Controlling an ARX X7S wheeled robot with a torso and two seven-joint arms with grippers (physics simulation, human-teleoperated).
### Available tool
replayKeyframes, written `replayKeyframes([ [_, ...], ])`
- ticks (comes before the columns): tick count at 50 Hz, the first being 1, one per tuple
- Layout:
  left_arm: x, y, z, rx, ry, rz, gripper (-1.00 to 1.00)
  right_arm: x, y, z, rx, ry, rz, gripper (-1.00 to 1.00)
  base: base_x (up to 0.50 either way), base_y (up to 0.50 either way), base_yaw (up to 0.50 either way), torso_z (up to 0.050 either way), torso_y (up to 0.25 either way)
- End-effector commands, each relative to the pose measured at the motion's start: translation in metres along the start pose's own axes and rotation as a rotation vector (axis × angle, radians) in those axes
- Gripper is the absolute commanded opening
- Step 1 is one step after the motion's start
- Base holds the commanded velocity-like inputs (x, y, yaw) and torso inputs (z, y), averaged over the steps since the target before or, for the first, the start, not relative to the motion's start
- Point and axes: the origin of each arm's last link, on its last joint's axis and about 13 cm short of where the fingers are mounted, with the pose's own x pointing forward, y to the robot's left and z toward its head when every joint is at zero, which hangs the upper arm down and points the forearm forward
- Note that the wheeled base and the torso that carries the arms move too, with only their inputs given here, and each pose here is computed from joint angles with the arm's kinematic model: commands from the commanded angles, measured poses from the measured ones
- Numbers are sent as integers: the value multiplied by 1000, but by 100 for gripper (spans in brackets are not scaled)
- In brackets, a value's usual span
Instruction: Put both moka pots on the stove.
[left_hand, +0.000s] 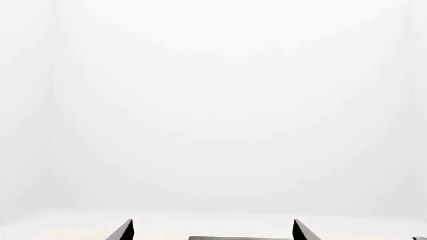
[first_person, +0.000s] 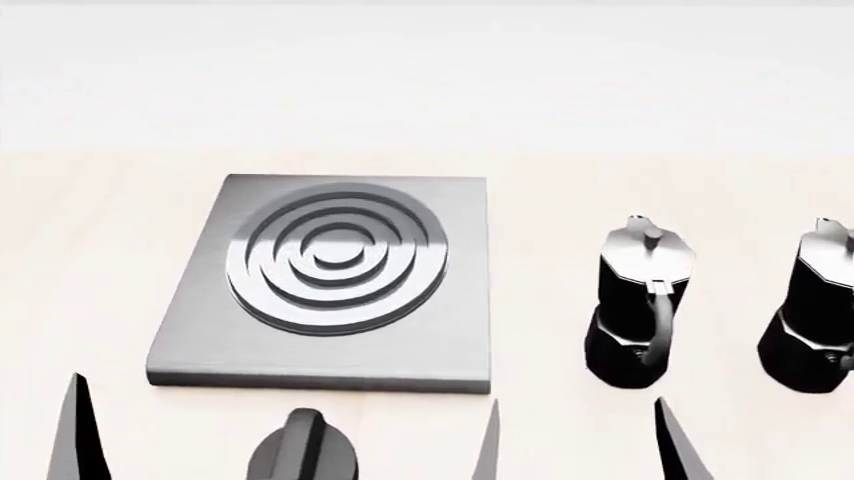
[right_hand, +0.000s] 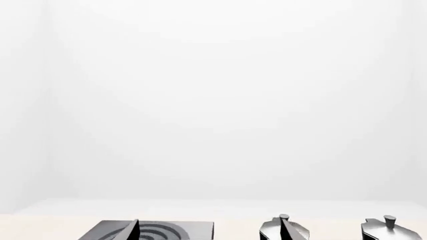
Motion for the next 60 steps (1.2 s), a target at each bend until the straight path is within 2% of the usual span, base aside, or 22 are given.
replayKeyframes([
  [1,0,0,0,0,-1,0,100,0,0,-1,1,-1,1,100,0,168,0,0,0],
  [19,0,-1,0,0,0,-3,100,1,0,-1,-5,7,-6,100,0,173,0,0,0],
  [31,-1,-1,-2,0,4,-6,100,3,-1,2,-46,31,-9,100,0,53,0,0,0],
  [33,-1,-2,-1,0,4,-8,100,6,-2,4,-73,41,-42,100,0,0,0,0,0],
  [35,-1,-2,-1,0,5,-7,100,9,-3,9,-63,27,-44,100,0,0,0,0,0],
  [39,-2,-3,-1,-2,5,-10,100,21,-9,15,-90,67,-93,100,0,0,0,0,0],
  [41,-1,-2,-2,-5,5,-9,100,29,-12,18,-155,59,-166,100,0,0,0,0,0],
  [44,-1,-2,-1,-6,4,-7,100,41,-17,21,-88,95,-137,100,0,0,0,0,0],
  [46,-1,-1,-1,-6,3,-5,100,51,-22,24,-99,70,-166,100,0,0,0,0,0],
  [48,-1,-1,-1,-7,2,-4,100,58,-26,25,-112,80,-159,100,0,0,0,0,0],
  [49,-1,-1,-1,-7,2,-3,100,64,-29,24,-159,102,-152,100,0,0,0,0,0],
  [50,-1,-1,0,-9,2,-1,100,68,-31,23,-153,108,-147,100,0,0,0,0,0],
  [51,0,0,0,-9,2,0,100,72,-32,23,-107,138,-157,100,0,0,0,0,0],
  [54,0,0,-1,-9,2,4,100,86,-40,23,-72,142,-176,100,0,0,0,0,0],
  [55,0,1,0,-10,1,6,100,92,-44,22,-93,152,-184,100,0,0,0,0,0],
  [56,0,0,0,-9,0,6,100,96,-46,22,-58,179,-185,100,0,0,0,0,0],
  [57,0,0,1,-9,0,6,100,98,-48,22,-88,181,-175,100,0,0,0,0,0],
  [58,0,0,1,-9,-1,6,100,100,-49,23,-79,221,-200,100,0,0,0,0,0],
  [59,0,1,0,-10,-1,8,100,106,-54,25,-89,193,-189,100,0,0,0,0,0],
  [60,0,1,0,-9,0,9,100,110,-57,26,-135,152,-189,100,0,0,0,0,0],
])
